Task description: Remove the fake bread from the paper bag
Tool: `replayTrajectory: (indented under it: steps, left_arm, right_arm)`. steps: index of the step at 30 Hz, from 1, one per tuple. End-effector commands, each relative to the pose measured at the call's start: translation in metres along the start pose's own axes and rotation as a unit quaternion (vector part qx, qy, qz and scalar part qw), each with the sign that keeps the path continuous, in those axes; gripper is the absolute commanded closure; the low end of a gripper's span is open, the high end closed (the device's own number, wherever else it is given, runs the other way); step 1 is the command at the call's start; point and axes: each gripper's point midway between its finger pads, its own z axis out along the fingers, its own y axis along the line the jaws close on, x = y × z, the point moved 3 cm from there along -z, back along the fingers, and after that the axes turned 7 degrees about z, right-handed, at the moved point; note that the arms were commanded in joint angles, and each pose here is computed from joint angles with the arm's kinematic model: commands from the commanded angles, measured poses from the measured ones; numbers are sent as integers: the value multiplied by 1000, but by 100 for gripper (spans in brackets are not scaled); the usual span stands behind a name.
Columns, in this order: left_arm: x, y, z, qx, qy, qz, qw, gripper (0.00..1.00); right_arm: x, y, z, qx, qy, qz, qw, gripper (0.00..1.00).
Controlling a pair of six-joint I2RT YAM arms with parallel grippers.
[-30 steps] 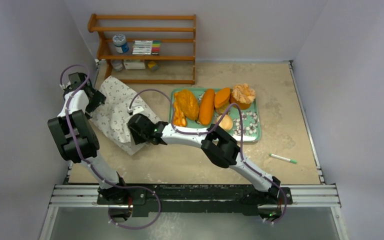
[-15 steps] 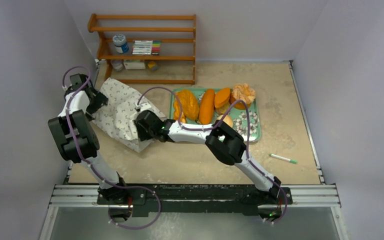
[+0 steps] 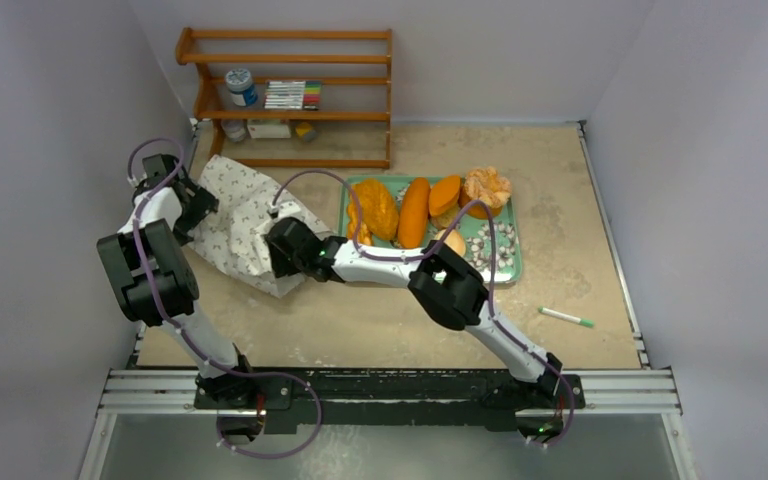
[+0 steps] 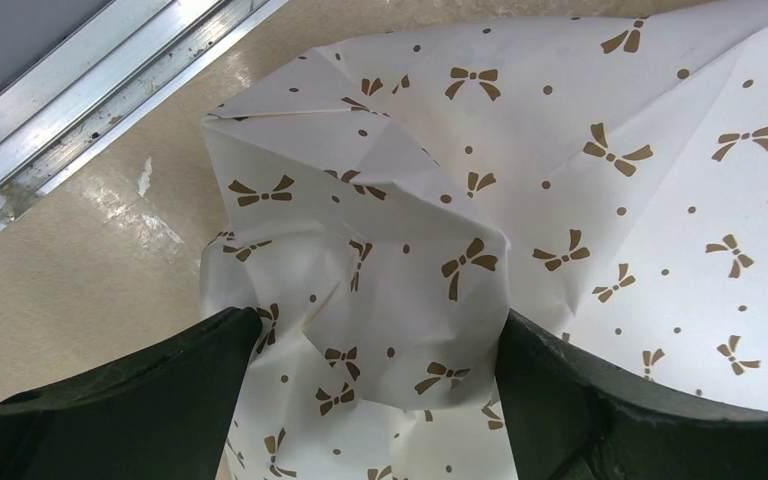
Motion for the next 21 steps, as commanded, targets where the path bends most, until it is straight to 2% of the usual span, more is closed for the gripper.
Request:
replayTrajectory:
  steps: [1,16,19,21]
  left_arm:
    - [42,14,1,-13,69,11,997,14]
    - [56,3,7,10,80,12,997,16]
    - [57,0,7,13,81,13,997,16]
    - [58,0,6,14,81,12,997,16]
  right_arm:
    - [-55,13,8,-5,-80,44,996,52]
    - [-58,28,43,-21,-82,36,996,48]
    - [-56,31,44,-30,-75,35,996,55]
    - [-57,31,44,-36,-73,34,996,70]
